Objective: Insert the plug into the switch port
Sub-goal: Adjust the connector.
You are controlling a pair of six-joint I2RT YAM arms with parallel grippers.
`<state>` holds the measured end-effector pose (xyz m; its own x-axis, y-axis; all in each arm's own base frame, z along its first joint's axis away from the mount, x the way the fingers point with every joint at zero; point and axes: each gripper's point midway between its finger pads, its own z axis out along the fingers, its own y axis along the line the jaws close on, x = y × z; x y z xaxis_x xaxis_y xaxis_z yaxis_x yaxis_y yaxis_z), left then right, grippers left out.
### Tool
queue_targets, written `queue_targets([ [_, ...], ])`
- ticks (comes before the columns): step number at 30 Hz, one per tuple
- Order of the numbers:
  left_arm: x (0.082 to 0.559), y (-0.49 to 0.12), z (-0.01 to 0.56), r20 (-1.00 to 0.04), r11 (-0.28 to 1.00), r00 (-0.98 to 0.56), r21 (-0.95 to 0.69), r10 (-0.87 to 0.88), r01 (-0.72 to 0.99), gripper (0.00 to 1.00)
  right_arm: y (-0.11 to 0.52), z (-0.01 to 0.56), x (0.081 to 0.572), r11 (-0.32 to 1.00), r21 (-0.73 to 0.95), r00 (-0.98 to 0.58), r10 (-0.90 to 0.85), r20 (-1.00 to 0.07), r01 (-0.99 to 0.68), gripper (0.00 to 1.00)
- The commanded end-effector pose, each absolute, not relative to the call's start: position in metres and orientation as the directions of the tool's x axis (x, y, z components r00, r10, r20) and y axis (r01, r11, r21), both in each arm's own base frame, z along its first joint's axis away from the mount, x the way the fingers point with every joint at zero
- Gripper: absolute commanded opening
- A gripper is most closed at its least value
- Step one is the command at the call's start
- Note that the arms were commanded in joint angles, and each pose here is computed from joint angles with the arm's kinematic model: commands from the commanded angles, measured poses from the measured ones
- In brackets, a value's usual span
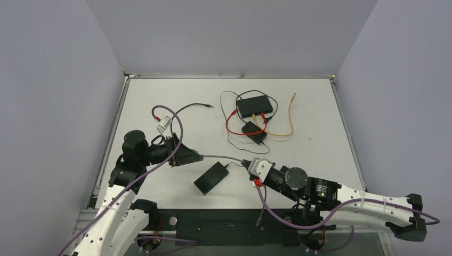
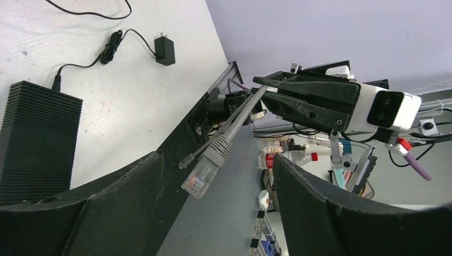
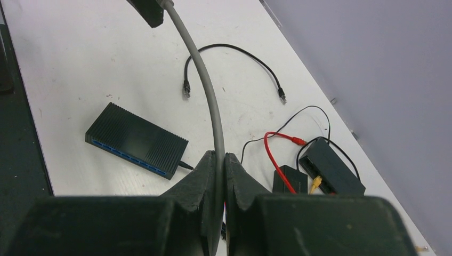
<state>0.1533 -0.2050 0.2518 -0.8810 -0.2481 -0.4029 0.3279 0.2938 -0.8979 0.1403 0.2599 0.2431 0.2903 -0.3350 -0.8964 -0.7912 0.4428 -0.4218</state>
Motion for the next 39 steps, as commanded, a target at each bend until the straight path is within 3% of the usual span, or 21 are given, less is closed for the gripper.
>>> queue_targets([
  [1,0.1486,-0.2039,0.2731,-0.440,0.230,-0.864,-0.892,-0.246,0.389,0.73,0.2570,0.2542,0.1410,0.483,-0.400,0.288,-0.292,-0.912,-0.779,0.00],
  [9,0.1454,-0.2006,0.2766,-0.438,0.217,-0.864,-0.895,-0.250,0.390,0.71,0.2520,0.2547,0.1398,0.493,-0.391,0.283,-0.281,-0.917,-0.777,0.00],
  [39,0.1432,-0.1965,0.2829,-0.436,0.190,-0.862,-0.898,-0.259,0.397,0.41,0.2562,0.2529,0.1319,0.468,-0.356,0.268,-0.245,-0.932,-0.809,0.00],
])
